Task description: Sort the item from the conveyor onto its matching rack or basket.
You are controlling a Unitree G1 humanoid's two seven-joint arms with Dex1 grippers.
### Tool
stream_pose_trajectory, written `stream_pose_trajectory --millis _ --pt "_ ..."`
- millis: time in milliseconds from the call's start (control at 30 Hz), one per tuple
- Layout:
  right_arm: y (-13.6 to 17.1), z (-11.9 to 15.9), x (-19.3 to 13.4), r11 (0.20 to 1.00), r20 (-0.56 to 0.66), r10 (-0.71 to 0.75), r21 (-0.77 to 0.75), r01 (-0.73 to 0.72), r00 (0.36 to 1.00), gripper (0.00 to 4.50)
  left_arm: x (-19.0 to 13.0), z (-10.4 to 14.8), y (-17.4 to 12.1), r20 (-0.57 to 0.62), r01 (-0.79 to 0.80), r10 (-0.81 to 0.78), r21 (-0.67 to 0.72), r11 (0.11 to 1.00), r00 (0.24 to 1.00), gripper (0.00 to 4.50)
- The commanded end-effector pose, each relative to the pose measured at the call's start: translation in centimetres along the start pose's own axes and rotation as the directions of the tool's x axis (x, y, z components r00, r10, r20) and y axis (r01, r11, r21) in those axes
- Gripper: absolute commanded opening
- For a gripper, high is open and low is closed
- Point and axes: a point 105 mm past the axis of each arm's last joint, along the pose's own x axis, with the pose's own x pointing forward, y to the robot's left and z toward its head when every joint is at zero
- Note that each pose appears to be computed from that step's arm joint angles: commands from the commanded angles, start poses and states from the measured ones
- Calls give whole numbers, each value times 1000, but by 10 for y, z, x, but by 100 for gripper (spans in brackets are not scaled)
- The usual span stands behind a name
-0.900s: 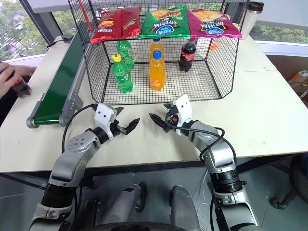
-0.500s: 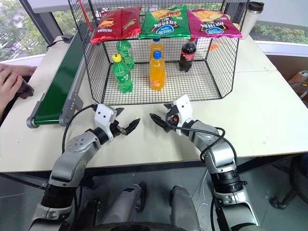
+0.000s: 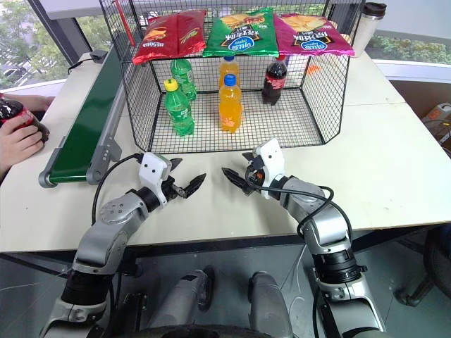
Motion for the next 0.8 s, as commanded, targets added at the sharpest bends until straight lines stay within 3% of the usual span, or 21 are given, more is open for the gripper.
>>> stream_pose_trajectory --millis 33,800 --pt "3 14 -4 1000 48 14 -28 -12 999 398 0 8 -3 35 7 -8 27 1000 999 450" --pt "4 23 -3 994 33 73 -82 -70 997 398 2 16 2 65 -14 11 44 999 998 450"
